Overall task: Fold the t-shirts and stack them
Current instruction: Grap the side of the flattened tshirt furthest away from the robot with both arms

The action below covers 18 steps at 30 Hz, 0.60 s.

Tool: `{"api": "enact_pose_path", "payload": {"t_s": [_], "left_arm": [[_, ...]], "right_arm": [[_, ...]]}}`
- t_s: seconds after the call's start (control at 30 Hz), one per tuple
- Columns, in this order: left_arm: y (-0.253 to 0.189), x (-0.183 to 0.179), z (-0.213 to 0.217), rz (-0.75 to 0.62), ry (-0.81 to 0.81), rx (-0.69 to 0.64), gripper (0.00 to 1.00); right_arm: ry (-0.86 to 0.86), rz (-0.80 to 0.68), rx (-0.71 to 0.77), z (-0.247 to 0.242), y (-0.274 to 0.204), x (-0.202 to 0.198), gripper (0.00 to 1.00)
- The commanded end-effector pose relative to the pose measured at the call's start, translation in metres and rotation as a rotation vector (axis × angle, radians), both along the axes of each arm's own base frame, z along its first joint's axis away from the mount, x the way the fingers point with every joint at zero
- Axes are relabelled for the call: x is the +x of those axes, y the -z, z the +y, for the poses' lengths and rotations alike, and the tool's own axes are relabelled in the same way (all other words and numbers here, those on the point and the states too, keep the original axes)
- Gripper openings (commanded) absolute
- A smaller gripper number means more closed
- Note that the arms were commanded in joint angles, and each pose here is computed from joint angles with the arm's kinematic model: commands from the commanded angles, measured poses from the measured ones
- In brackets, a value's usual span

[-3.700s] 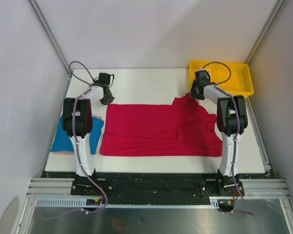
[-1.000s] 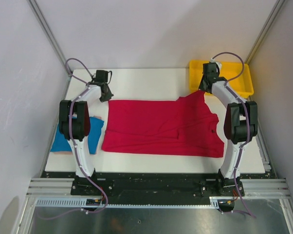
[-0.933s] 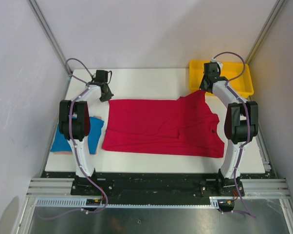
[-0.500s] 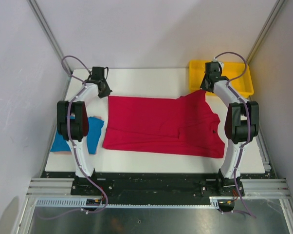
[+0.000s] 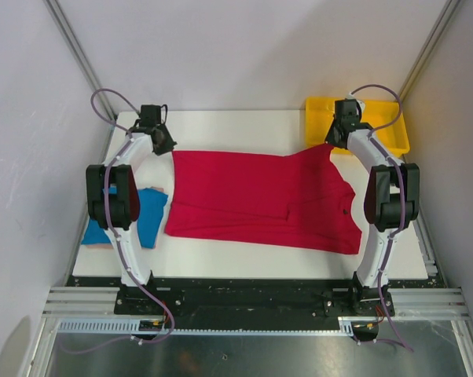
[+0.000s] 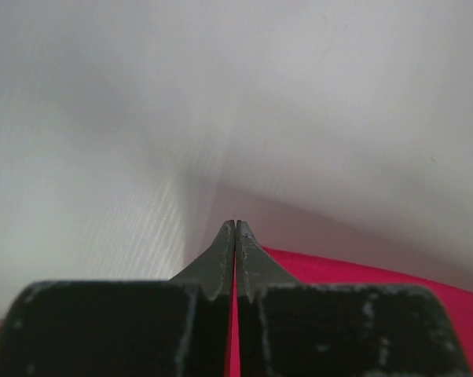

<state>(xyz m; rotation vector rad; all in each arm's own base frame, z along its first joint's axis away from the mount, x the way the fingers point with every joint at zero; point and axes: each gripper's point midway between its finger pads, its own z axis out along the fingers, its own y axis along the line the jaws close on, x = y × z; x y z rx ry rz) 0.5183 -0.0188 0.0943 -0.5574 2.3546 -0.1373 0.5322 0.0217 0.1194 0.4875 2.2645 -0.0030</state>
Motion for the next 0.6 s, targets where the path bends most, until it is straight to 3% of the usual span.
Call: {"api": "enact_pose_path", "payload": {"t_s": [0.0,0.27,0.57], "left_arm": [[-0.041,0.003,0.0,-0.099,0.018,-0.022,0.0],[-0.035,-0.018,0.002,-0.072,-0.003,-0.023,0.0],[-0.022,-0.028,0.008,-0.039,-0.025,-0.002,0.0]], "right_arm": [[0.019,-0.096,0.003,-0.002,-0.046,0.002,0.0],[0.118,-0.069,-0.019,-0.016,-0.044,-0.033,0.0],[0.189,-0.087,-0.014,-0.041,-0.052,-0.034,0.0]]}}
